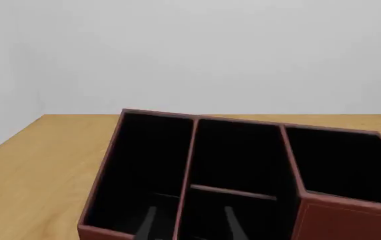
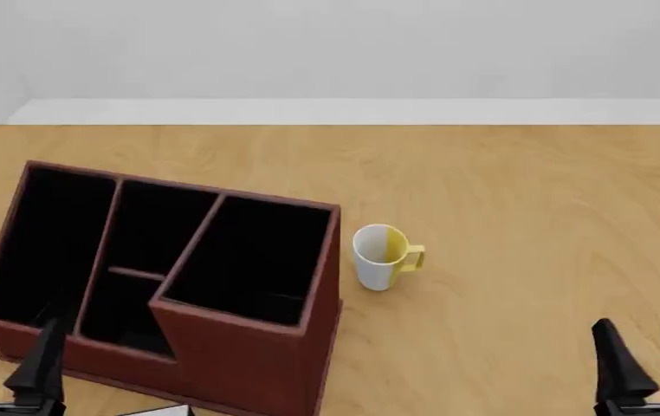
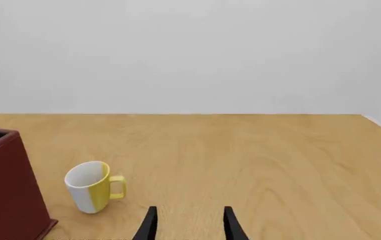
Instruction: Pick up the book and place it in the front compartment of the caddy.
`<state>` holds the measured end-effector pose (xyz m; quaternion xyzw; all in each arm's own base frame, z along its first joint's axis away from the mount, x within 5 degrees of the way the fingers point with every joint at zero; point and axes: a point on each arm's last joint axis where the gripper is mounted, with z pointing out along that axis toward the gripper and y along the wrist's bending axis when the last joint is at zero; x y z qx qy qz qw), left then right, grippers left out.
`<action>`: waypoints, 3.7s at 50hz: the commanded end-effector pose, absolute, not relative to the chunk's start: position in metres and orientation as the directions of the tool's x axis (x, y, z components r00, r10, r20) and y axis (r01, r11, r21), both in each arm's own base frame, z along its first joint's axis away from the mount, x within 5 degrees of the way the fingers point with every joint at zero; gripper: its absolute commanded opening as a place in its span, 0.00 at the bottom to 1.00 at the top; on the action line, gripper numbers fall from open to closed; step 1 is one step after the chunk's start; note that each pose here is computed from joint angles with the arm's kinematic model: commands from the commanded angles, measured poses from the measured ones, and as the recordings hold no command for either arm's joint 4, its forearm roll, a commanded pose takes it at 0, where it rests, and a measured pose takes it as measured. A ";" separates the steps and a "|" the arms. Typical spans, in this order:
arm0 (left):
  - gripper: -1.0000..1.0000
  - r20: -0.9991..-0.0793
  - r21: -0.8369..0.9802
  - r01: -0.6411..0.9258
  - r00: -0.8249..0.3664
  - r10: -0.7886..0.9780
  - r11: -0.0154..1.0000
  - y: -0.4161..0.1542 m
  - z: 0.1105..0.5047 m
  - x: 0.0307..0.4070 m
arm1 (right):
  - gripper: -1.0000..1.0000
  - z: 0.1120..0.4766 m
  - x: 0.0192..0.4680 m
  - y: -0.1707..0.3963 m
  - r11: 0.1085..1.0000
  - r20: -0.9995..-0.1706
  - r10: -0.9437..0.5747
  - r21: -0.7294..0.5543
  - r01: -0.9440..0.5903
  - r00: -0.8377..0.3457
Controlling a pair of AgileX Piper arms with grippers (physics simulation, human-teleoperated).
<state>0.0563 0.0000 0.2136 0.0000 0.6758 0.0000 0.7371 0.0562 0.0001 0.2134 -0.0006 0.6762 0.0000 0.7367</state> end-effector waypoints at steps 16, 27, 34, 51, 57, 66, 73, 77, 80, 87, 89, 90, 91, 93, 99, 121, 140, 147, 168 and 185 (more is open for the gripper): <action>1.00 -0.996 0.000 0.000 0.086 0.000 1.000 0.000 0.214 0.057 | 1.00 0.212 0.060 0.001 1.000 -0.999 0.013 0.012 -0.020 0.051; 1.00 -0.996 0.000 0.000 0.086 0.000 1.000 0.000 0.214 0.057 | 1.00 0.265 0.050 0.005 0.996 -0.992 0.018 0.007 -0.092 0.128; 1.00 -0.996 0.000 0.000 0.085 0.000 1.000 0.000 0.214 0.057 | 1.00 0.318 0.059 0.012 0.979 -0.988 0.022 -0.009 -0.202 0.154; 1.00 -0.996 0.000 0.000 0.086 0.000 1.000 0.000 0.214 0.057 | 1.00 0.395 0.089 0.049 0.876 -0.992 -0.038 -0.089 -0.473 0.117; 1.00 -0.996 0.000 0.000 0.086 0.000 1.000 0.000 0.214 0.057 | 1.00 0.421 0.107 0.074 0.823 -0.995 -0.041 -0.085 -0.561 0.091; 1.00 -0.996 0.000 0.000 0.086 0.000 1.000 0.000 0.214 0.057 | 1.00 0.444 0.135 0.145 0.682 -0.998 -0.058 -0.038 -0.731 -0.002; 1.00 -0.996 0.000 0.000 0.085 0.000 1.000 0.000 0.214 0.057 | 1.00 0.464 0.129 0.173 0.600 -0.996 -0.073 -0.009 -0.800 -0.044; 1.00 -0.996 0.000 0.000 0.086 0.000 1.000 0.000 0.214 0.057 | 1.00 0.466 0.120 0.185 0.541 -0.989 -0.135 -0.021 -0.841 -0.062; 1.00 -0.996 0.000 0.000 0.086 0.000 1.000 0.000 0.214 0.057 | 1.00 0.466 0.115 0.192 0.508 -0.980 -0.188 -0.034 -0.861 -0.072; 1.00 -0.996 0.000 0.000 0.085 0.000 1.000 0.000 0.214 0.057 | 1.00 0.471 0.104 0.207 0.429 -0.946 -0.312 -0.060 -0.901 -0.085; 1.00 -0.996 0.000 0.000 0.086 0.000 1.000 0.000 0.214 0.057 | 1.00 0.474 0.100 0.212 0.402 -0.933 -0.350 -0.071 -0.913 -0.081; 1.00 -0.996 0.000 0.000 0.085 0.000 1.000 0.000 0.214 0.057 | 1.00 0.477 0.097 0.210 0.385 -0.930 -0.361 -0.086 -0.919 -0.064; 1.00 -0.996 0.000 0.000 0.086 0.000 1.000 0.000 0.214 0.057 | 1.00 0.479 0.096 0.213 0.376 -0.925 -0.375 -0.094 -0.922 -0.059; 1.00 -0.996 0.000 0.000 0.086 0.000 1.000 0.000 0.214 0.057 | 1.00 0.481 0.093 0.220 0.349 -0.911 -0.408 -0.099 -0.932 -0.056; 1.00 -0.996 0.000 0.000 0.085 0.000 1.000 0.000 0.214 0.057 | 1.00 0.489 0.089 0.237 0.289 -0.879 -0.476 -0.121 -0.950 -0.033; 1.00 -0.996 0.000 0.000 0.086 0.000 1.000 0.000 0.214 0.057 | 1.00 0.470 0.058 0.293 0.078 -0.742 -0.669 -0.132 -0.988 0.047; 1.00 -0.996 0.000 0.000 0.086 0.000 1.000 0.000 0.214 0.057 | 1.00 0.429 0.048 0.331 -0.076 -0.609 -0.774 -0.178 -0.981 0.170; 1.00 -0.996 0.000 0.000 0.086 0.000 1.000 0.000 0.214 0.057 | 1.00 0.419 0.044 0.341 -0.116 -0.586 -0.784 -0.188 -0.975 0.206; 1.00 -0.996 0.000 0.000 0.085 0.000 1.000 0.000 0.214 0.057 | 1.00 0.375 0.074 0.371 -0.171 -0.479 -0.838 -0.221 -0.960 0.259; 1.00 -0.996 0.000 0.000 0.086 0.000 1.000 0.000 0.214 0.057 | 1.00 0.354 0.104 0.388 -0.198 -0.446 -0.843 -0.264 -0.944 0.302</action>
